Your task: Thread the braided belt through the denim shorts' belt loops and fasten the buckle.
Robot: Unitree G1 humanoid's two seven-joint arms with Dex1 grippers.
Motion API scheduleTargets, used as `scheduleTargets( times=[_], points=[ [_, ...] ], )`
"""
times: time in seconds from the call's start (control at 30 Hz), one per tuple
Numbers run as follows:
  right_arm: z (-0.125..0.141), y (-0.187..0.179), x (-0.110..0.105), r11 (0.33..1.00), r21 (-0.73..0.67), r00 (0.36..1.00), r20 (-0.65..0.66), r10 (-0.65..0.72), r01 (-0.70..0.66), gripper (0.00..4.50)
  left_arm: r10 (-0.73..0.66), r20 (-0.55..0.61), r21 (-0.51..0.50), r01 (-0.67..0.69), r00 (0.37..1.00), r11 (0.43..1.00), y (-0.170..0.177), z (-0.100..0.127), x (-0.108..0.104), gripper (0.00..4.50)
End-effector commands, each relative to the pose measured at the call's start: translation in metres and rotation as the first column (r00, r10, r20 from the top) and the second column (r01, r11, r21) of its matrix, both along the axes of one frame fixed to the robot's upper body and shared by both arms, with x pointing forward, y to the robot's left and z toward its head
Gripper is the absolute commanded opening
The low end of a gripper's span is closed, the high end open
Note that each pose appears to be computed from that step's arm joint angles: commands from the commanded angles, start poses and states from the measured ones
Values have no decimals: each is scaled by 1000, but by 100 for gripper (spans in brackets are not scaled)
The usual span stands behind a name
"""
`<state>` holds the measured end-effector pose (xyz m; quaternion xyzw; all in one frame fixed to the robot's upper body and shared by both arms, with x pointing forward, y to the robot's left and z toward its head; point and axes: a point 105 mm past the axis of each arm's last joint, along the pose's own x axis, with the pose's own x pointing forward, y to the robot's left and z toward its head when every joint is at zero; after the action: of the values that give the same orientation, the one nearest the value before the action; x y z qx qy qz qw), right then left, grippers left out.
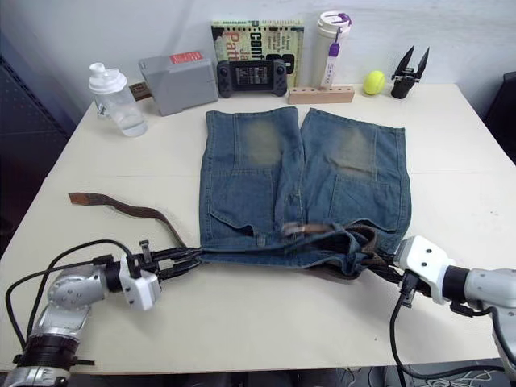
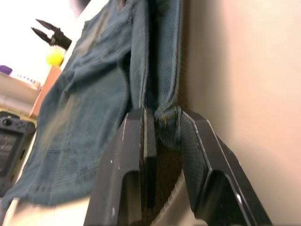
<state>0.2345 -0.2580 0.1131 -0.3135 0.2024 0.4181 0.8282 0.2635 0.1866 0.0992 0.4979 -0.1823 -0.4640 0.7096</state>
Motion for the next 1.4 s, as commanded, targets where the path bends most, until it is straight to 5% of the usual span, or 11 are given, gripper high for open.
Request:
scheduleTargets(
  times=[0.03, 0.17, 0.37, 0.6, 0.8, 0.93, 1.07, 1.23, 1.4],
  points=[
    [15, -9, -7, 999, 34, 999, -32, -19, 20, 283, 2, -32, -25, -2, 999, 1000, 2, 8, -3, 293],
    [32, -18, -13, 997, 63, 997, -64, -36, 40, 446, -19, -74, -36, 16, 997, 999, 1, 23, -11, 443],
    [74, -13, -9, 974, 218, 998, -45, -53, 61, 446, -48, -289, -122, 13, 956, 992, -2, 52, -20, 443],
    [125, 33, 13, 848, 529, 1000, 21, -3, -8, 446, -125, -579, -281, -53, 806, 958, -9, 85, -13, 443],
    [77, 46, 48, 838, 501, 970, -18, -242, 218, 446, -41, -587, -395, -241, 809, 887, -39, 75, 24, 443],
    [47, 49, 51, 830, 456, 941, -56, -333, 321, 446, 21, -586, -403, -314, 810, 860, -58, 62, 34, 443],
    [21, 60, 33, 853, 400, 943, -143, -302, 334, 446, 86, -600, -290, -317, 796, 903, -62, 38, 32, 443],
    [0, 66, 15, 902, 316, 949, -211, -234, 293, 446, 139, -609, 28, -155, 781, 988, -46, -6, -2, 443],
    [12, 64, 32, 881, 368, 954, -151, -258, 296, 446, 145, -601, -80, -240, 786, 968, -42, 11, 23, 443]
  ],
)
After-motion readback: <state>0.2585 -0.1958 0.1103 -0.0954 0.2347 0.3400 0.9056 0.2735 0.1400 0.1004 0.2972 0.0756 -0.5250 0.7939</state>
